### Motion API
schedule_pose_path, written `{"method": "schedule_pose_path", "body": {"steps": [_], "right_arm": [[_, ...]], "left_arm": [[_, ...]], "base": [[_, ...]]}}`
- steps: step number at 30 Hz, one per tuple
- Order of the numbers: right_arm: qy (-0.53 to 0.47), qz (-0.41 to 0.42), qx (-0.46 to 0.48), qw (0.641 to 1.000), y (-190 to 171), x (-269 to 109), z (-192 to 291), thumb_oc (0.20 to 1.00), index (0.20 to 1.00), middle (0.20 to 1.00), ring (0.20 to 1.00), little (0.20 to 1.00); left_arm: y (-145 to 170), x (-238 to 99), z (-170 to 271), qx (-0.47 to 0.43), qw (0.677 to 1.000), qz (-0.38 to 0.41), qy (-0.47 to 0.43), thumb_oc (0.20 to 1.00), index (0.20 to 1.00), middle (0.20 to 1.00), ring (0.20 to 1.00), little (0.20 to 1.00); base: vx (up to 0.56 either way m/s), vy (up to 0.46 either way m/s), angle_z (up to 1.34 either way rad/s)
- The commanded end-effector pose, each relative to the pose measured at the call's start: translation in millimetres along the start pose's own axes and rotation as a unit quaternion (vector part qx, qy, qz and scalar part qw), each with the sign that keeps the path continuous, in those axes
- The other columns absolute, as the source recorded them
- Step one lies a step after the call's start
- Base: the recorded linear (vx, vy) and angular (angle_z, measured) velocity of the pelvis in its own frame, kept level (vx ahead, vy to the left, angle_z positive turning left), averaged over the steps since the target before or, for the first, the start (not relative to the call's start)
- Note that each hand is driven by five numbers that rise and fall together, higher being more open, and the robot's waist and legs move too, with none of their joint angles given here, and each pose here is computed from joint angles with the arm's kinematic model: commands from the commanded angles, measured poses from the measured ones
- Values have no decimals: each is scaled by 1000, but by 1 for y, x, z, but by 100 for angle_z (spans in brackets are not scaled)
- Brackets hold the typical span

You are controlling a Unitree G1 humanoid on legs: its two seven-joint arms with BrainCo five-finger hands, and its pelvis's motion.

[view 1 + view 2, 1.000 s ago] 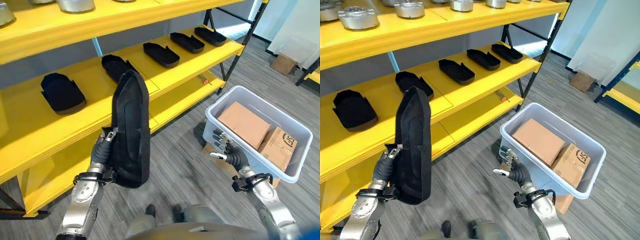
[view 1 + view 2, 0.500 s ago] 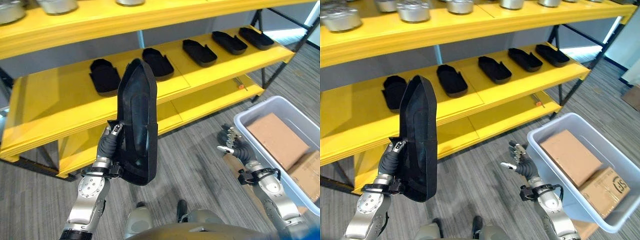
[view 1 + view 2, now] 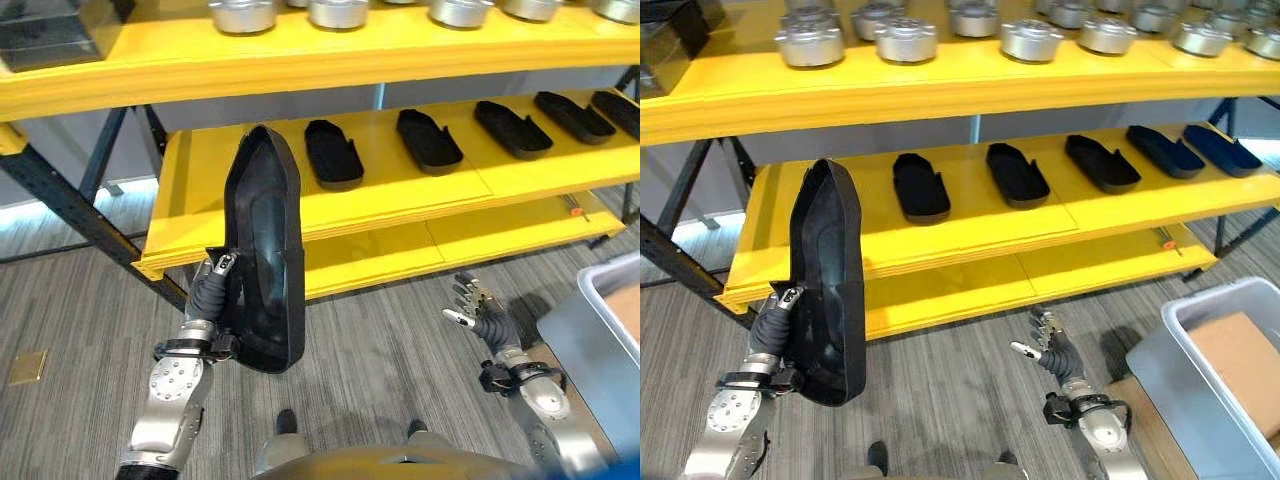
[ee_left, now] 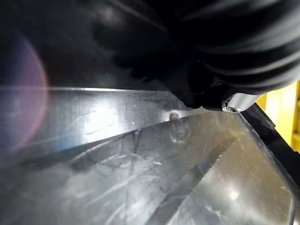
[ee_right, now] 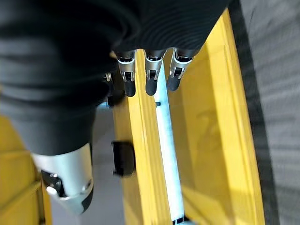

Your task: Move parts from the plastic box to the shelf.

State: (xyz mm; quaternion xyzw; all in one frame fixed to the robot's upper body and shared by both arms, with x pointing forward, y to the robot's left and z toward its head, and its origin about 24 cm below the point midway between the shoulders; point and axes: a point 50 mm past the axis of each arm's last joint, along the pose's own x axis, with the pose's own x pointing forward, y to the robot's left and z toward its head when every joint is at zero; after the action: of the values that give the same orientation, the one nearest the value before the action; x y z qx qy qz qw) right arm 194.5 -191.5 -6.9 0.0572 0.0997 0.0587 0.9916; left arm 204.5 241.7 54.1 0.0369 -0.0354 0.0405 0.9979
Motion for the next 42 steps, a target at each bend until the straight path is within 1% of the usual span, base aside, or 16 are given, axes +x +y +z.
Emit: {"method": "schedule_pose_path", "body": {"steps": [1,6,10,14,15,17,20,24,29,35,39,41,42], "right_arm": [[-54,18,-21,998,-3,9,25,1000,1000,1000,1000,1000],[-62,51,-27,996,12,20,31,1000,1000,1000,1000,1000],[-74,60,-24,995,17,26,36,1000,1000,1000,1000,1000],[-75,49,-13,996,19,25,33,1000,1000,1000,1000,1000],[-70,51,-25,996,21,26,30,1000,1000,1000,1000,1000],[-67,51,-10,996,20,26,29,1000,1000,1000,1000,1000],[-71,44,-15,996,17,28,30,1000,1000,1000,1000,1000],[-83,42,-11,996,16,29,37,1000,1000,1000,1000,1000],[-109,-21,-14,994,-5,34,46,1000,1000,1000,1000,1000],[-114,-18,-12,993,-3,36,48,1000,1000,1000,1000,1000],[-116,-8,-19,993,-1,38,51,1000,1000,1000,1000,1000],[-115,-19,-28,993,-8,36,51,1000,1000,1000,1000,1000],[-116,-40,-27,992,-12,34,49,1000,1000,1000,1000,1000]], "left_arm": [[-1,5,35,-3,995,11,-103,200,200,200,200,200],[3,7,40,8,993,22,-114,200,200,200,200,200],[2,10,43,11,993,16,-119,200,200,200,200,200],[-5,15,45,12,992,1,-123,200,200,200,200,200],[-9,17,44,17,992,-10,-122,200,200,200,200,200],[-14,21,47,10,991,-19,-130,200,200,200,200,200],[-15,20,46,-7,991,-15,-132,200,200,200,200,200],[-25,21,41,-20,991,-34,-126,200,200,200,200,200],[-35,31,45,-48,989,-43,-136,200,200,200,200,200],[-39,32,41,-63,989,-44,-126,200,200,200,200,200],[-37,28,39,-77,989,-39,-120,200,200,200,200,200],[-39,29,41,-83,988,-40,-126,200,200,200,200,200],[-37,29,46,-86,986,-36,-136,200,200,200,200,200]], "base": [[91,198,11],[81,190,2],[40,138,0],[69,314,33],[88,320,48],[227,151,59],[250,-130,29],[196,-188,35],[244,-269,69],[131,-130,32],[57,-142,0],[4,-10,-3],[198,172,28]]}}
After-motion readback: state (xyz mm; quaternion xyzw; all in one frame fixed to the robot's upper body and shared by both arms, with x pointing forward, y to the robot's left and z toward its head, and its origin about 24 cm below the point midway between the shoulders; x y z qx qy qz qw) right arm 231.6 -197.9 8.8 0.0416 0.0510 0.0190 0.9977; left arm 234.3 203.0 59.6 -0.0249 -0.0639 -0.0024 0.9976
